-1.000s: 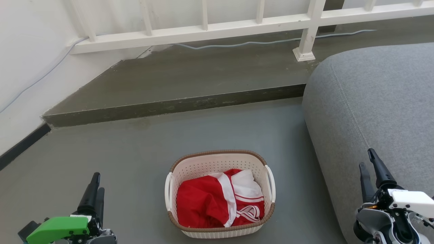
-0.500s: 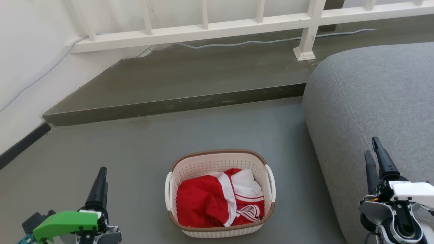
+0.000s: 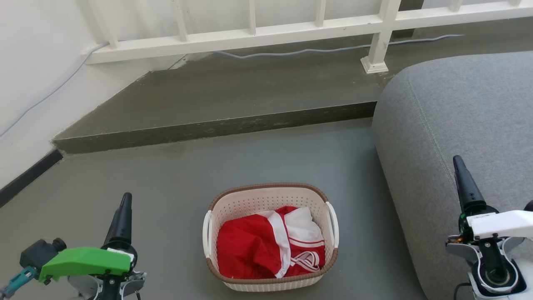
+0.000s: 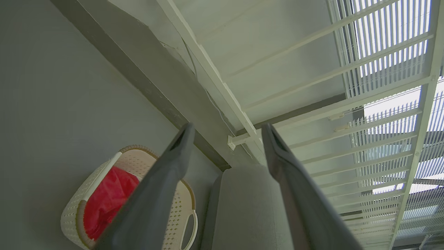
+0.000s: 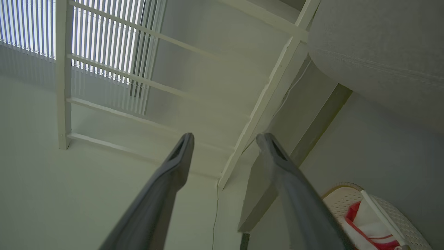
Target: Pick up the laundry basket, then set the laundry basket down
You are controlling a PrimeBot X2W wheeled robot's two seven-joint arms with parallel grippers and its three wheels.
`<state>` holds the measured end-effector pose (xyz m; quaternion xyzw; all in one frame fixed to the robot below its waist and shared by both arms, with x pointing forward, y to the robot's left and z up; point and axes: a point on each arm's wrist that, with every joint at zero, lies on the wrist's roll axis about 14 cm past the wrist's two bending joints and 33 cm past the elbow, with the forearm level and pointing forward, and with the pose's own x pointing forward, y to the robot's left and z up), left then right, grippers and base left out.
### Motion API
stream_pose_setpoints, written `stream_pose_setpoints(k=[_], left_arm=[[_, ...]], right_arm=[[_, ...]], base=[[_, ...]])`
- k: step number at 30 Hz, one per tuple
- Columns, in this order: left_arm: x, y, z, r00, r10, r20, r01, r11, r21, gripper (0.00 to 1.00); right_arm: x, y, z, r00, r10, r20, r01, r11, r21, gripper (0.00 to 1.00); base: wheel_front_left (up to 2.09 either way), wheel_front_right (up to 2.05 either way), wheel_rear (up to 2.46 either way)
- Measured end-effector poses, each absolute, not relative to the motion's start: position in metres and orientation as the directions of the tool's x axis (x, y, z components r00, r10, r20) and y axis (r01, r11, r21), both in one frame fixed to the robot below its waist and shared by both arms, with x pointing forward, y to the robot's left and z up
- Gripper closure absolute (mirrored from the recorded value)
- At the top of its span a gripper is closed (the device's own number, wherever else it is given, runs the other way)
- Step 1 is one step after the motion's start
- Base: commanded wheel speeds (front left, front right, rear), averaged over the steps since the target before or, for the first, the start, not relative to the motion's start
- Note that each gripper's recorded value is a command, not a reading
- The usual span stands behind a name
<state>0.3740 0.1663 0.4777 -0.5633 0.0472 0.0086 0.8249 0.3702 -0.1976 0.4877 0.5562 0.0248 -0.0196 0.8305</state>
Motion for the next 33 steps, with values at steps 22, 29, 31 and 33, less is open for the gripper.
stream_pose_setpoints(k=[22, 29, 31, 33], left_arm=[[0.380, 0.141, 0.495, 0.995, -0.096, -0.033, 0.051, 0.752, -0.657, 0.00], [0.382, 0.135, 0.502, 0.995, -0.103, -0.004, 0.081, 0.808, -0.583, 0.00], [0.382, 0.132, 0.503, 0.994, -0.111, 0.004, 0.094, 0.826, -0.556, 0.00], [0.382, 0.130, 0.505, 0.993, -0.113, 0.014, 0.103, 0.838, -0.536, 0.00]], right_arm=[[0.378, -0.185, 0.506, 0.998, 0.062, 0.012, -0.055, 0.751, 0.658, 0.00], [0.382, -0.181, 0.514, 0.996, 0.072, 0.043, -0.084, 0.812, 0.577, 0.00], [0.382, -0.179, 0.516, 0.996, 0.077, 0.054, -0.094, 0.826, 0.556, 0.00], [0.382, -0.177, 0.517, 0.995, 0.084, 0.057, -0.101, 0.842, 0.530, 0.00]], base=[[0.00, 0.00, 0.00], [0.00, 0.00, 0.00], [0.00, 0.00, 0.00], [0.00, 0.00, 0.00]])
